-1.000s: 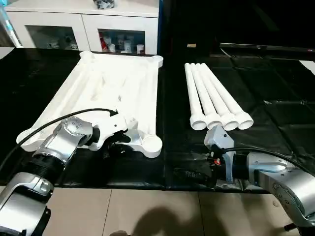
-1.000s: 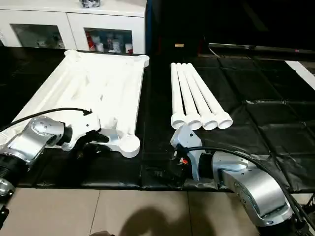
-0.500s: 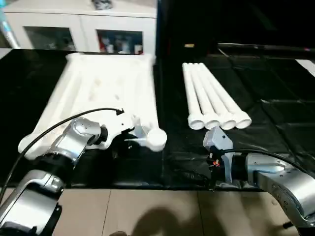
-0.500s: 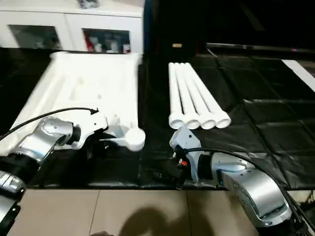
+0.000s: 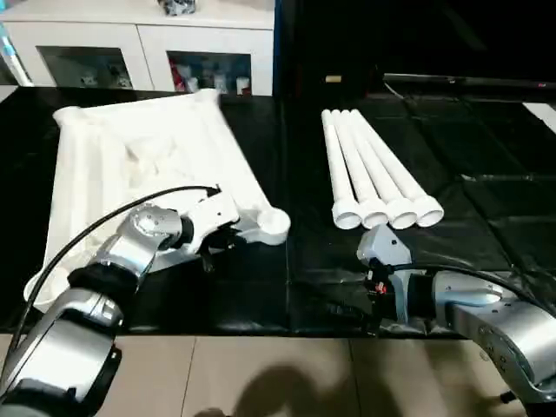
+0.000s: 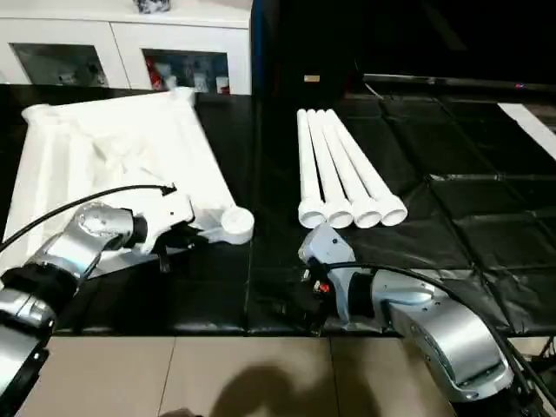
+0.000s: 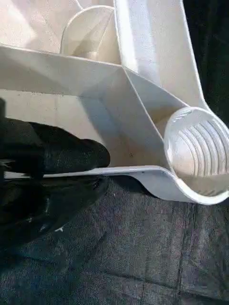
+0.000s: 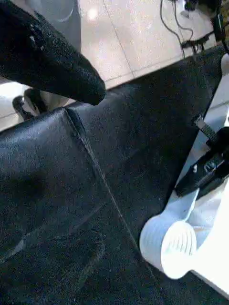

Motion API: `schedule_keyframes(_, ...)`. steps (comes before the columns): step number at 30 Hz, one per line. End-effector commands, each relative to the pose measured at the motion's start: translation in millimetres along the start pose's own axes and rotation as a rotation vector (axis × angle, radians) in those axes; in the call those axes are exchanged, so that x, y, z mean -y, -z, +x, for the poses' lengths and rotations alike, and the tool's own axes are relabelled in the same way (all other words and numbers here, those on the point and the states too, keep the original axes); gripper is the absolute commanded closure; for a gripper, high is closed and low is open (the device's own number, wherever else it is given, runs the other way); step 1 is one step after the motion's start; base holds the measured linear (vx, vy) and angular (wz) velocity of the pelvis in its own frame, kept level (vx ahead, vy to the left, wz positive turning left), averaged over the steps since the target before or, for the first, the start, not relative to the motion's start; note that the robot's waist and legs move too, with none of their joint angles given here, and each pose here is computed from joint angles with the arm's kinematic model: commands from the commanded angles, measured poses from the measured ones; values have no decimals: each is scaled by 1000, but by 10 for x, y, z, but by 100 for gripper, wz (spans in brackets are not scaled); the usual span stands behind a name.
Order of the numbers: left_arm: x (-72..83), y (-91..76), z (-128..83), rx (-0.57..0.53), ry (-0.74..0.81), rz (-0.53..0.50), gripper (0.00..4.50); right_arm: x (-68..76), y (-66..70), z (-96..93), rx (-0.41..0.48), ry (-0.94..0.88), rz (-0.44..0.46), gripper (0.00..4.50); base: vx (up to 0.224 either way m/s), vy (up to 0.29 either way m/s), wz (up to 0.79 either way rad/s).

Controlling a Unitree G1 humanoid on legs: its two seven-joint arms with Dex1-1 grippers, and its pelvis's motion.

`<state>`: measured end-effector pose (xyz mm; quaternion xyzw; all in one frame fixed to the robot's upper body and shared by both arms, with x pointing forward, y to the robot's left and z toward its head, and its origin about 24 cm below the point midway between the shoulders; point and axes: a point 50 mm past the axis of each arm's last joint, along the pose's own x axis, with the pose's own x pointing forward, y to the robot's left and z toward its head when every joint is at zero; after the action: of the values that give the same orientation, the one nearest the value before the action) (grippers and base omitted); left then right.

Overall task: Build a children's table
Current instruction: Move table base

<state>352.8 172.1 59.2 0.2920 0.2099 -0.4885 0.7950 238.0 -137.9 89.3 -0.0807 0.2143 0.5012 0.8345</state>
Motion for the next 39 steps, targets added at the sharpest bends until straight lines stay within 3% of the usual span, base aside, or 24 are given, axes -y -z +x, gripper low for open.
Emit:
schedule_keyframes(1, -86, -169, -37, 95, -41, 62, 444, 19, -9, -12, 0, 23, -11, 0, 0, 0, 0)
schedule_keyframes(6, -44, -164, -20, 100, -4, 140, 444, 31, -12, -16, 3, 38, -11, 0, 0, 0, 0)
schedule_keyframes(17, 29, -225, 18, 173, 88, 198, 444, 47, -19, 3, 13, 57, -11, 0, 0, 0, 0)
schedule_keyframes(24, 26, -173, 17, 131, 85, 217, 444, 48, -15, 20, 16, 65, -10, 0, 0, 0, 0)
schedule_keyframes(26, 8, -160, 7, 120, 61, 224, 400, 54, -16, 24, 18, 70, -10, 0, 0, 0, 0)
schedule_keyframes(30, -49, -179, -106, 172, 68, 170, 374, 101, -26, 31, 29, 115, -1, 0, 0, 0, 0)
schedule_keyframes(36, -170, -323, -384, 331, 56, 83, 324, 230, -110, -32, 84, 234, 37, 0, 0, 0, 0)
schedule_keyframes(39, -251, -427, -506, 448, -57, 14, 290, 249, -190, -21, 166, 299, 54, 0, 0, 0, 0)
